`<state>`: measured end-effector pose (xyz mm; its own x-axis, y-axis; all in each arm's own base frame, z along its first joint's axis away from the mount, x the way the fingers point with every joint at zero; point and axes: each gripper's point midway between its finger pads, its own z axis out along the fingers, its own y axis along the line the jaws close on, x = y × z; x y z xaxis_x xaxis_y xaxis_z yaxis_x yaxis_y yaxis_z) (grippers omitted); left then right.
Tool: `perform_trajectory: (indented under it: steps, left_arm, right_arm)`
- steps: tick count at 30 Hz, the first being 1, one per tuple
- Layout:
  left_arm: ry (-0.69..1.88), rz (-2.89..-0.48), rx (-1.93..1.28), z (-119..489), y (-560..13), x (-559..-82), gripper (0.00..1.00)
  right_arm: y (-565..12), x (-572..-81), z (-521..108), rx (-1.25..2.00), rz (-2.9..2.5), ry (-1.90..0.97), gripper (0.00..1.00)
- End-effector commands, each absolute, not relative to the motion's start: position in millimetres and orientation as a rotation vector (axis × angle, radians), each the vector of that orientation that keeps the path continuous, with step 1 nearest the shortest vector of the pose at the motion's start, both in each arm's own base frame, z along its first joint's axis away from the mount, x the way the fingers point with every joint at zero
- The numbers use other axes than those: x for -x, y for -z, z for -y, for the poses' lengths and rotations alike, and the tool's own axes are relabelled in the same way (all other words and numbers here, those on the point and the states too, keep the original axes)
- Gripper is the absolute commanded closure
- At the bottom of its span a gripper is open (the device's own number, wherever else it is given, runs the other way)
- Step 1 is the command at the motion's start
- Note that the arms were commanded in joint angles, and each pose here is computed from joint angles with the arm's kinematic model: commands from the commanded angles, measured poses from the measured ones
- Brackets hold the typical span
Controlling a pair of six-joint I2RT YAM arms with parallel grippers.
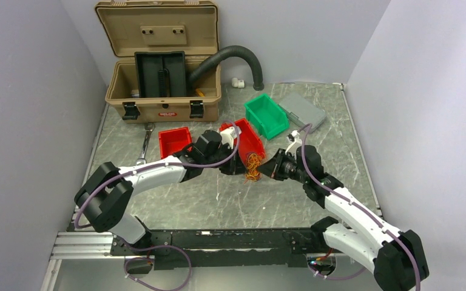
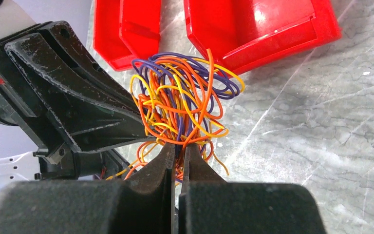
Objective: Untangle the cables
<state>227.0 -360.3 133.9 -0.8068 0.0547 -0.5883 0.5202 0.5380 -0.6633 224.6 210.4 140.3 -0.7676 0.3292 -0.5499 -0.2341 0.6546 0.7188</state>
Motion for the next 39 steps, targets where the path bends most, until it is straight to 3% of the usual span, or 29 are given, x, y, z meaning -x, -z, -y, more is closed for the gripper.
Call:
perform_trajectory:
  steps: [1,4,12,13,15,16,17,23,27,29,32,34,39]
  left_arm:
    - [1.215,-2.176,-0.444,372,-153,-246,1.0]
    - [1.197,-2.175,-0.437,368,-150,-246,1.0]
    - [1.094,-2.224,-0.438,348,-129,-240,1.0]
    - [1.081,-2.23,-0.438,345,-126,-239,1.0]
    - [1.057,-2.238,-0.441,340,-123,-237,1.0]
    - [1.044,-2.243,-0.439,337,-121,-237,1.0]
    - [1.032,-2.25,-0.441,335,-119,-236,1.0]
    - [1.047,-2.267,-0.486,335,-114,-229,1.0]
    - [1.074,-2.272,-0.508,340,-113,-227,1.0]
    - [1.074,-2.282,-0.515,342,-112,-228,0.91]
    - [1.071,-2.291,-0.539,346,-111,-230,0.65]
    - [1.076,-2.279,-0.563,351,-113,-232,0.52]
    - [1.042,-2.281,-0.609,365,-112,-237,0.47]
  right_arm:
    - [-147,-226,-209,-0.109,-2.156,-1.089,1.0]
    - [-119,-225,-189,-0.194,-2.258,-0.929,0.89]
    - [-57,-212,-87,-0.706,-2.409,-0.202,0.85]
    - [-55,-209,-78,-0.749,-2.403,-0.138,0.79]
    - [-54,-205,-67,-0.789,-2.393,-0.068,0.5]
    - [-55,-205,-64,-0.798,-2.386,-0.047,0.42]
    - [-57,-206,-63,-0.791,-2.378,-0.042,0.39]
    - [-79,-218,-82,-0.542,-2.363,-0.186,0.35]
    - [-100,-225,-123,-0.291,-2.301,-0.471,0.31]
    - [-109,-225,-141,-0.213,-2.258,-0.6,0.3]
    - [-113,-224,-158,-0.165,-2.232,-0.719,0.3]
    - [-110,-225,-163,-0.156,-2.244,-0.743,0.3]
    - [-95,-230,-169,-0.152,-2.294,-0.738,0.32]
